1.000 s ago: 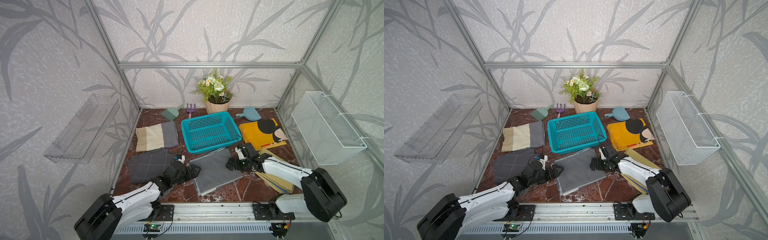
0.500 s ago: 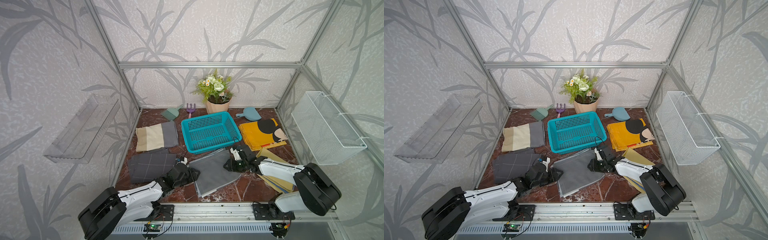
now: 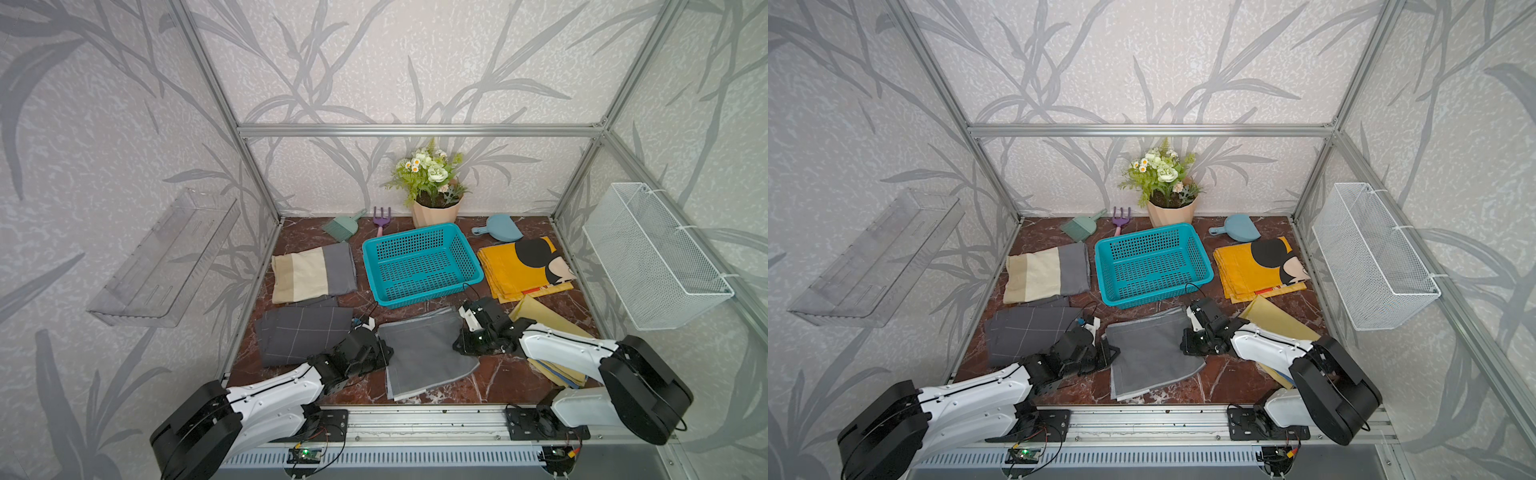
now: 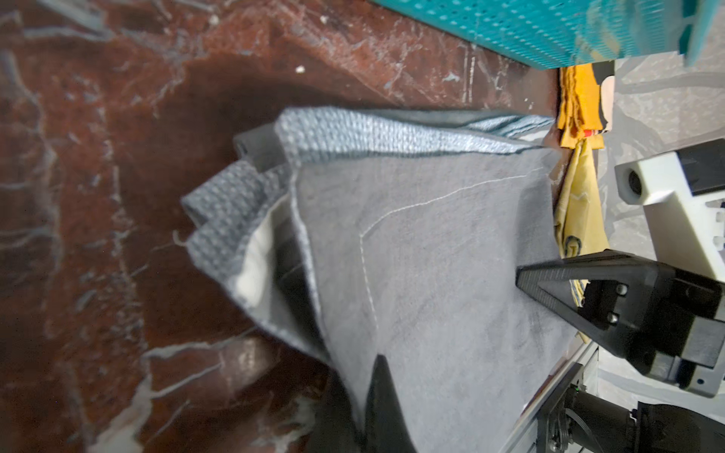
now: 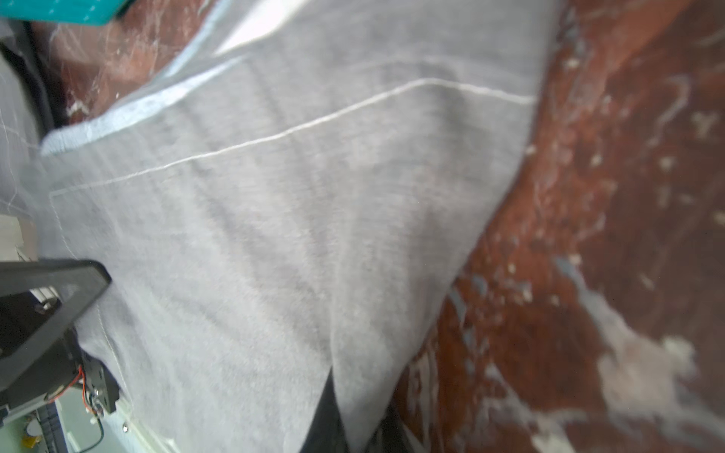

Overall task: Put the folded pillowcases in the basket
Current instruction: Pick up the pillowcase at the center of the board, then place the pillowcase in the basket.

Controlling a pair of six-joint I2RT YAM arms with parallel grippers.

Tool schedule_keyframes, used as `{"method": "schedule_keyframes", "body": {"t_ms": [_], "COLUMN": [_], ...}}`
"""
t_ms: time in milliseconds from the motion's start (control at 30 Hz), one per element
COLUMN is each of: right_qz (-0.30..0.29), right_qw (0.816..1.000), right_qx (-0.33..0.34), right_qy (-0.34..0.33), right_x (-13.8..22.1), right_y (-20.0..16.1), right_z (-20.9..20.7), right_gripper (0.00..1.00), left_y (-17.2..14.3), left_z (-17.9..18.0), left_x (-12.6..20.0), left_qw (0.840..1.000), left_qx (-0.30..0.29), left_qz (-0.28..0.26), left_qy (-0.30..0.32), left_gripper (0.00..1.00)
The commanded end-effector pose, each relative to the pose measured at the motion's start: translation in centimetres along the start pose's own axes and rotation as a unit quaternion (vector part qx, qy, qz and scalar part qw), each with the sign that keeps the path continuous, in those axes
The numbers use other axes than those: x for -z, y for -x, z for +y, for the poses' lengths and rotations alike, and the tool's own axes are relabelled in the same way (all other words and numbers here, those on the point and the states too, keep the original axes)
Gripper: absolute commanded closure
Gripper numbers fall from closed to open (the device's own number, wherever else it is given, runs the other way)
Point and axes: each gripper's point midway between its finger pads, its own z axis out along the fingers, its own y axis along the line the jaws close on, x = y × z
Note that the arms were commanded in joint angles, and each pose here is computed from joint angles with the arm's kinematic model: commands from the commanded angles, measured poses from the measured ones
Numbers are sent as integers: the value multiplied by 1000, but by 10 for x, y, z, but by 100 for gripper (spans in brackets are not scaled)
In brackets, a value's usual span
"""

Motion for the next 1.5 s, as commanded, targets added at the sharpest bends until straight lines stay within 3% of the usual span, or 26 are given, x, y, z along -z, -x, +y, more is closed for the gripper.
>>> {"method": "schedule_keyframes", "body": {"t_ms": [0,400,600,867,1000,1133,1267,1467], "right_qz": [-14,-121,-203,-221,-237,-218,-190,-164], "right_qw": [1000,987,969,966,964,969,975,981], "right_qx": [17,92,135,133,122,117,112,90], "right_qy": [-8,58,41,8,2,-18,-38,-58], "right_x": [27,144,183,169,166,141,102,53], "right_y": [4,35,81,184,228,258,278,295], "right_z": [13,91,114,111,100,83,65,30], "right_gripper": [100,100,100,100,100,100,100,100], "left_y": [21,69,120,187,232,267,287,287], "left_z": [-34,-162,-193,-184,-165,-149,-131,-99], "left_x": [17,99,117,75,65,55,29,-21], "left_qw": [997,962,949,943,943,942,948,962], "left_qx": [-64,-200,-219,-235,-208,-196,-187,-170], "left_qz": [-26,-91,-183,-232,-257,-271,-258,-215], "left_qy": [-19,-162,-135,-47,-39,-30,-20,-3], "left_gripper": [100,100,100,100,100,100,100,100]}}
